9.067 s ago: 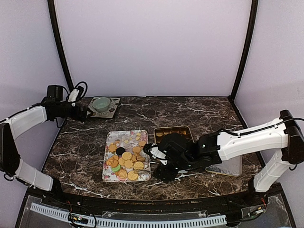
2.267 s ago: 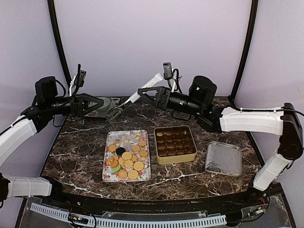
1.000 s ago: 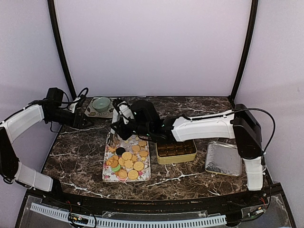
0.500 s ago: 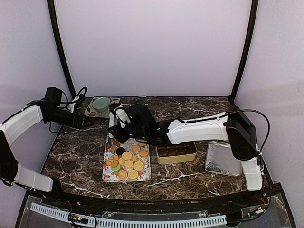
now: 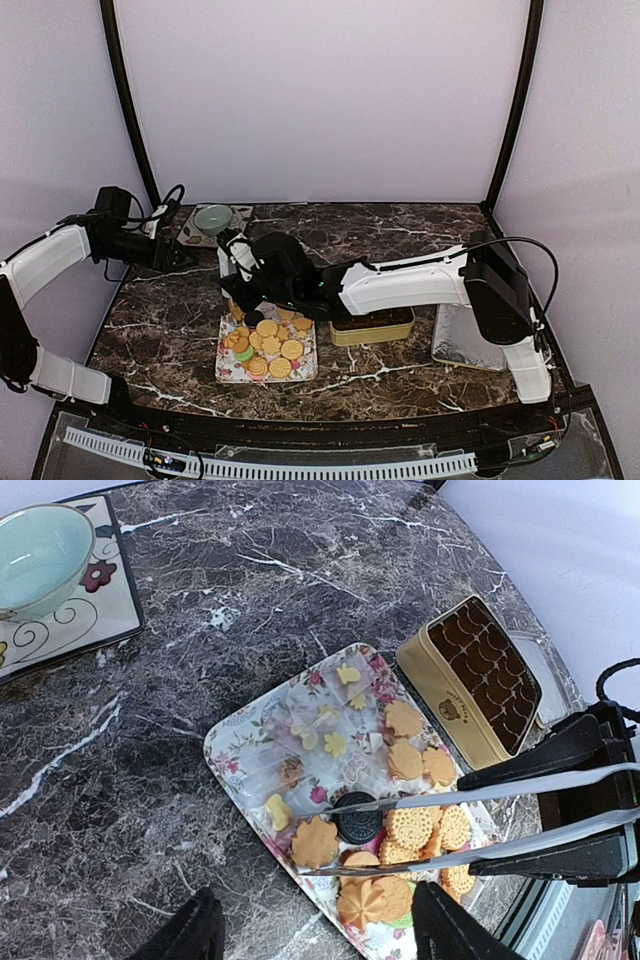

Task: Pack the cookies
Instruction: Pick up the fake cookies from the plate, then place the fake cookies in the empty pocket of the box.

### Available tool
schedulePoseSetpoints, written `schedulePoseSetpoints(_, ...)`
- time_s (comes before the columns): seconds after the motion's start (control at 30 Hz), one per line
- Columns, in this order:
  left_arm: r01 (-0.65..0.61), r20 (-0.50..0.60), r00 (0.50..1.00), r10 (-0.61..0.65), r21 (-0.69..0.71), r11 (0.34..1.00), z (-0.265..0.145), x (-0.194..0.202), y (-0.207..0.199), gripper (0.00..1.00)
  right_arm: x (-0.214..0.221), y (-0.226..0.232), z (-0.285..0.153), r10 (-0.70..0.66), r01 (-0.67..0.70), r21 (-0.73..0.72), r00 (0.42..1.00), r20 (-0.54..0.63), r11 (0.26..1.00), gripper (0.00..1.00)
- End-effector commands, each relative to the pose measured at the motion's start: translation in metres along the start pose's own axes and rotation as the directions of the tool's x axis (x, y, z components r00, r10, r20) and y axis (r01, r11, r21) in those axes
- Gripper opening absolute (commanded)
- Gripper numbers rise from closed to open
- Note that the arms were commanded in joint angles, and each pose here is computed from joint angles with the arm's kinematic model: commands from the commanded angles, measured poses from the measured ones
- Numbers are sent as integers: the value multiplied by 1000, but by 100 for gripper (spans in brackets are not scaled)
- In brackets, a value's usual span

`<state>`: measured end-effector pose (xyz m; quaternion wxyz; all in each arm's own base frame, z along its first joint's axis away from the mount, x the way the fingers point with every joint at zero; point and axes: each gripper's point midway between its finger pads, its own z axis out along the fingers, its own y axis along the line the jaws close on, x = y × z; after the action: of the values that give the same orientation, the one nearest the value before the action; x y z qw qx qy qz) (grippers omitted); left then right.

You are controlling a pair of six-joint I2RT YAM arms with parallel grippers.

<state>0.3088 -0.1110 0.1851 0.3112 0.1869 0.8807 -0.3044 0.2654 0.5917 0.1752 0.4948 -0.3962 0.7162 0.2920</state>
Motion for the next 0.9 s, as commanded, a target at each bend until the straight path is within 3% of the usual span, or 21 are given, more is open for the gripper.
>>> schedulePoseSetpoints(0.0, -21, 30, 999, 21, 10, 1000, -6, -3, -6, 67, -11, 5, 3, 1, -1, -4, 999, 40, 1000, 36)
schedulePoseSetpoints(0.33, -12, 33, 999, 12, 10, 1000, -5, -3, -5, 67, -55, 3, -25, 15, -16, 3, 991, 132, 1000, 17)
schedulePoseSetpoints(0.73, -14, 35, 999, 14, 4, 1000, -6, -5, -4, 66, -112, -28, -102, 41, -60, 66, 963, 266, 996, 15)
schedulePoseSetpoints(0.87, -13, 40, 999, 13, 7, 1000, -6, -7, -4, 66, -97, -68, -137, 50, -93, 162, 966, 254, 982, 15)
